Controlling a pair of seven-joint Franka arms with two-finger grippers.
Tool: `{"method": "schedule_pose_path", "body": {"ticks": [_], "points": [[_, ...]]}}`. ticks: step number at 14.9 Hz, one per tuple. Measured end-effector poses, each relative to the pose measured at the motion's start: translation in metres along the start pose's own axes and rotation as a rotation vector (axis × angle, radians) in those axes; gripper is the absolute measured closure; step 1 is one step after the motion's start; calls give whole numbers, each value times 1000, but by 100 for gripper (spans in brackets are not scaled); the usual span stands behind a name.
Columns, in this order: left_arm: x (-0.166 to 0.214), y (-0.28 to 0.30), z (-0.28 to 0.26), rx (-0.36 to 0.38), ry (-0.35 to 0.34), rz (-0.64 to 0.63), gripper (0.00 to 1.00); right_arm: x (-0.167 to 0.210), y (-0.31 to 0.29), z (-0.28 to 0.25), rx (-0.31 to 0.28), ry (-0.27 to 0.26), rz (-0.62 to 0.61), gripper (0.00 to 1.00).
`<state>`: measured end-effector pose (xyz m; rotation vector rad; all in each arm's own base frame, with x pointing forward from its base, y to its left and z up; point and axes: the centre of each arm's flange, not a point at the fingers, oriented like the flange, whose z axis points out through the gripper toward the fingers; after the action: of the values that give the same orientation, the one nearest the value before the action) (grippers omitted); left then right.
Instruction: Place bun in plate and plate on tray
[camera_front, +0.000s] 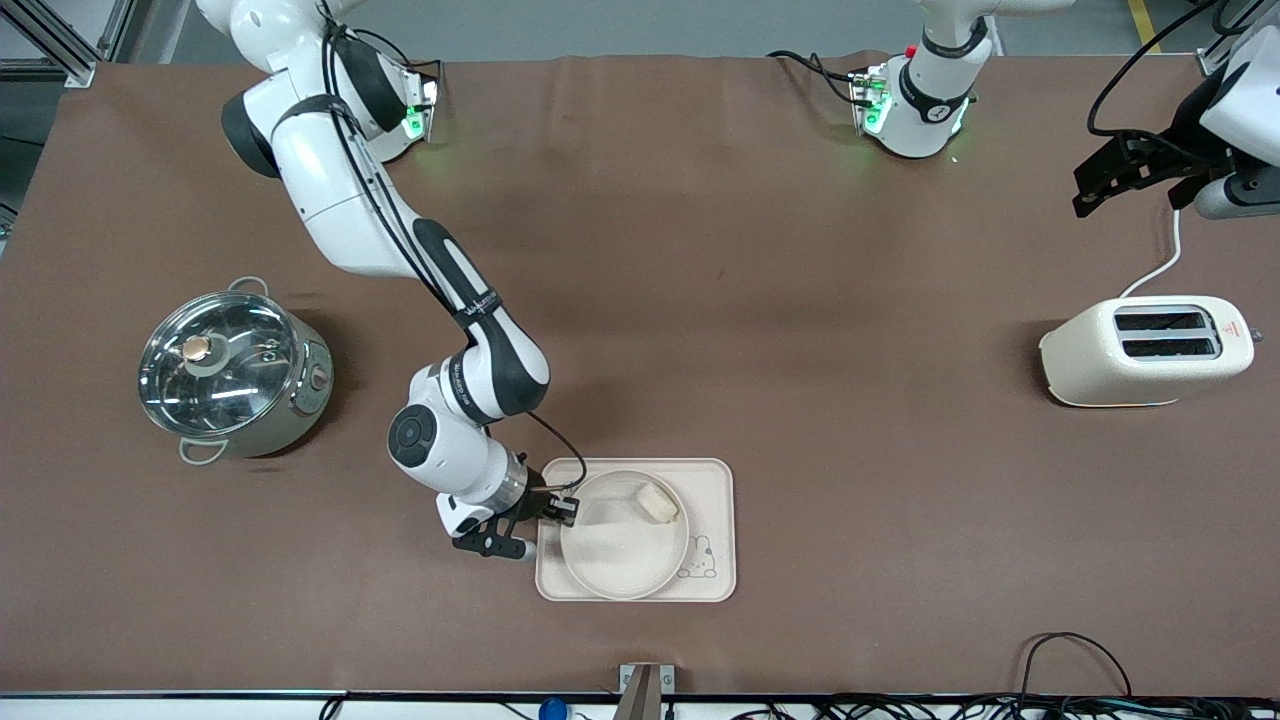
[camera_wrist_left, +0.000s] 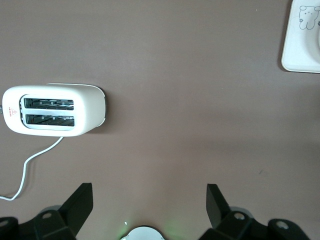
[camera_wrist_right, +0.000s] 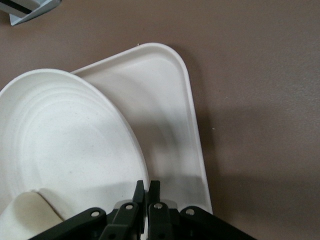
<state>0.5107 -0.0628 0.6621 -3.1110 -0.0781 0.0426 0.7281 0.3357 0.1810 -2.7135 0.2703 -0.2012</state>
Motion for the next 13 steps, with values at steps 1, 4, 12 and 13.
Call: {"method": "schedule_pose_path", "body": {"ticks": [1,4,12,13], "points": [[1,1,1,0,-1,1,0,0,1,1,-3,-2,1,90],[2,1,-2,-1,5,1,0,-4,5,6,-11,-11,3,64],[1,2,-16,-6,35,4,0,8,-19,-39,18,23,-14,0],[1,2,-16,-6,35,4,0,13,-24,-55,25,29,-17,0]]}}
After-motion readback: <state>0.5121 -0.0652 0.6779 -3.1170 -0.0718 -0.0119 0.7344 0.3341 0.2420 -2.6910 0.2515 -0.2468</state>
